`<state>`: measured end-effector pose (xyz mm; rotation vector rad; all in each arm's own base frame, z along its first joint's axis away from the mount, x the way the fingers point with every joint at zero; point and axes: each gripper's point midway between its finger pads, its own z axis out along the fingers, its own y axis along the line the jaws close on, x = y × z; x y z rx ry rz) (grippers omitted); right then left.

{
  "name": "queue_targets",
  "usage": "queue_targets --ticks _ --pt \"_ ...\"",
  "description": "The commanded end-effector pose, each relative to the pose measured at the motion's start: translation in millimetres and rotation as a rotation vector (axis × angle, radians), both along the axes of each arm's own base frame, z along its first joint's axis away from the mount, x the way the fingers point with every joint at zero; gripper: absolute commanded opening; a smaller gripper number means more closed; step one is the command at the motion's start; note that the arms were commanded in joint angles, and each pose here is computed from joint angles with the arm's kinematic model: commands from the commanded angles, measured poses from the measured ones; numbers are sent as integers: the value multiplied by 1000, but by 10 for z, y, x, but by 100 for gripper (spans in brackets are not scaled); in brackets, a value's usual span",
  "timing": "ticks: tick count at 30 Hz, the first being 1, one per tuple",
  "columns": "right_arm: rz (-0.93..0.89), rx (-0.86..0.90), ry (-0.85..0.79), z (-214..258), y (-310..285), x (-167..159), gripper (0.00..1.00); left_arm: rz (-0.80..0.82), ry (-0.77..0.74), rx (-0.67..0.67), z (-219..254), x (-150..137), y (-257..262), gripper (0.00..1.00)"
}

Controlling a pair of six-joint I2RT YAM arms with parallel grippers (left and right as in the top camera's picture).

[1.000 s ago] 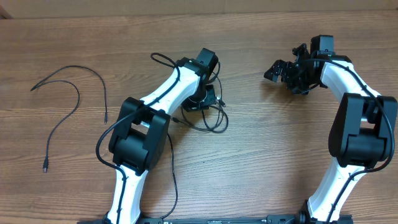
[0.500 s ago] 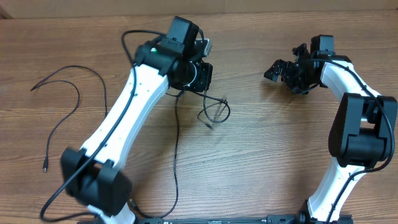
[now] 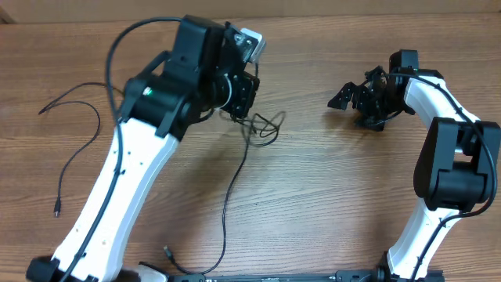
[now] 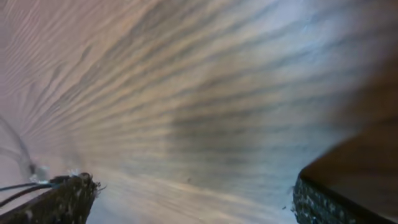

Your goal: Untangle cables

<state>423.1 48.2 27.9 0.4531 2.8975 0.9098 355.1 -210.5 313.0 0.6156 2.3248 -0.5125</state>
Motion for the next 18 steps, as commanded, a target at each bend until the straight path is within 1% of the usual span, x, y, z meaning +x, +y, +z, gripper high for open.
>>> queue_targets --ticks 1,3,6,8,13,15,17,18 --pt "132 187 -53 128 297 -108 100 85 -70 146 -31 151 251 4" --pt "229 329 -136 332 479 -170 100 -1 -96 163 -25 118 189 4" --pt "281 533 -227 657 667 -225 100 -189 -163 177 10 41 37 4" --pt "279 607 -225 773 736 -268 100 -216 -192 179 42 57 8 4" --pt "316 606 -179 758 865 -404 100 -201 -263 157 178 173 -35 4" --pt "331 593 -169 734 903 -430 100 -172 -304 117 307 237 -67 4" --pt "349 580 -157 710 954 -462 100 -133 -356 61 503 288 -91 4" --pt "360 573 -152 696 984 -479 100 -117 -405 29 667 300 -97 4"
